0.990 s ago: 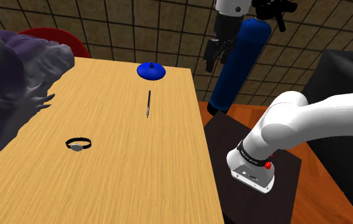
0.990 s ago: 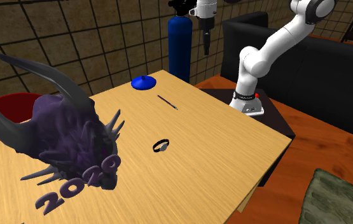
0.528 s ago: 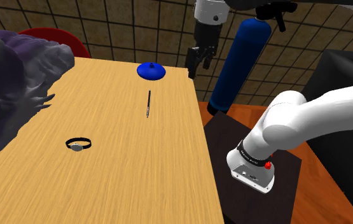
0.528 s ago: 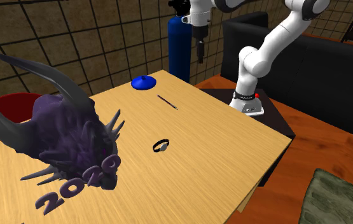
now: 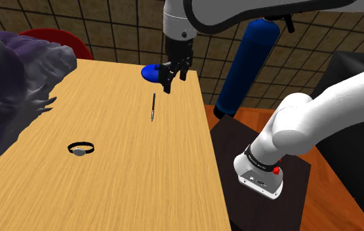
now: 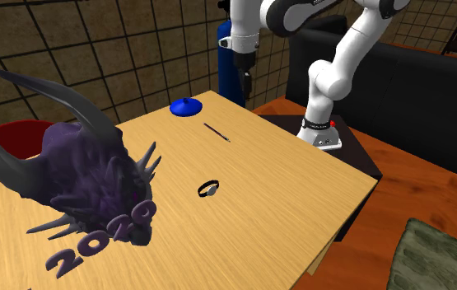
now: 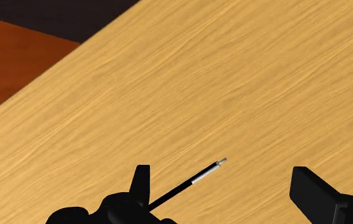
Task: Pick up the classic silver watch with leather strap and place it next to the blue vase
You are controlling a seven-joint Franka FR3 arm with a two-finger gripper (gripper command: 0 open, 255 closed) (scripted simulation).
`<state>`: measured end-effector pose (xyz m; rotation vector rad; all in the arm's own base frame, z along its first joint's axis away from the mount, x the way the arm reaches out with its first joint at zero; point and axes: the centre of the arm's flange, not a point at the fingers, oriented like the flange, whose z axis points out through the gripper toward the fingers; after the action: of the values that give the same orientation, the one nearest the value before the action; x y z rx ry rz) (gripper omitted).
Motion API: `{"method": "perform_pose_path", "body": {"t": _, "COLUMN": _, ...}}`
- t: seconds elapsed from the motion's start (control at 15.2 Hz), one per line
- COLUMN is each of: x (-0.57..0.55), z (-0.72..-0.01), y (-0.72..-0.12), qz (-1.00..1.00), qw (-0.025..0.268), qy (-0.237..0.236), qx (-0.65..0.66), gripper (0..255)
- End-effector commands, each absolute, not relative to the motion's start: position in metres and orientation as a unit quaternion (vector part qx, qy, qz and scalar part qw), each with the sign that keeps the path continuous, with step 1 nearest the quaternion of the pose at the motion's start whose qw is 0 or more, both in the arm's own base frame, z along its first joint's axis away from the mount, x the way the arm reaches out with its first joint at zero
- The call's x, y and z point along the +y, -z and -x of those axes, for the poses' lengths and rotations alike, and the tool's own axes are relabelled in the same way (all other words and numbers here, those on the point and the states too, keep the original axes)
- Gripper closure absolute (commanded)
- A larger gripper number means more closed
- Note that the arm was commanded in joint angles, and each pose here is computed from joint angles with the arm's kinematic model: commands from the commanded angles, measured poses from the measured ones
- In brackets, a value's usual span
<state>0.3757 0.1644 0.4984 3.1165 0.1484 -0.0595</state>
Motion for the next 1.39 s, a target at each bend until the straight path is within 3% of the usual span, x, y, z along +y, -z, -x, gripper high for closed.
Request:
{"method": "perform_pose_path", "body": {"t": 0.0, "x": 0.187, "z": -0.387, "y": -0.492, "qz": -0.998, "qw": 0.012, "qy": 0.014, "qx": 0.062, "gripper": 0}}
{"method": "perform_pose_path", "body": {"t": 1.32, "x": 0.421, "z": -0.468, "y": -0.409, "qz": -0.979, "qw": 0.030, "qy": -0.033, "qx": 0.201, "gripper": 0}}
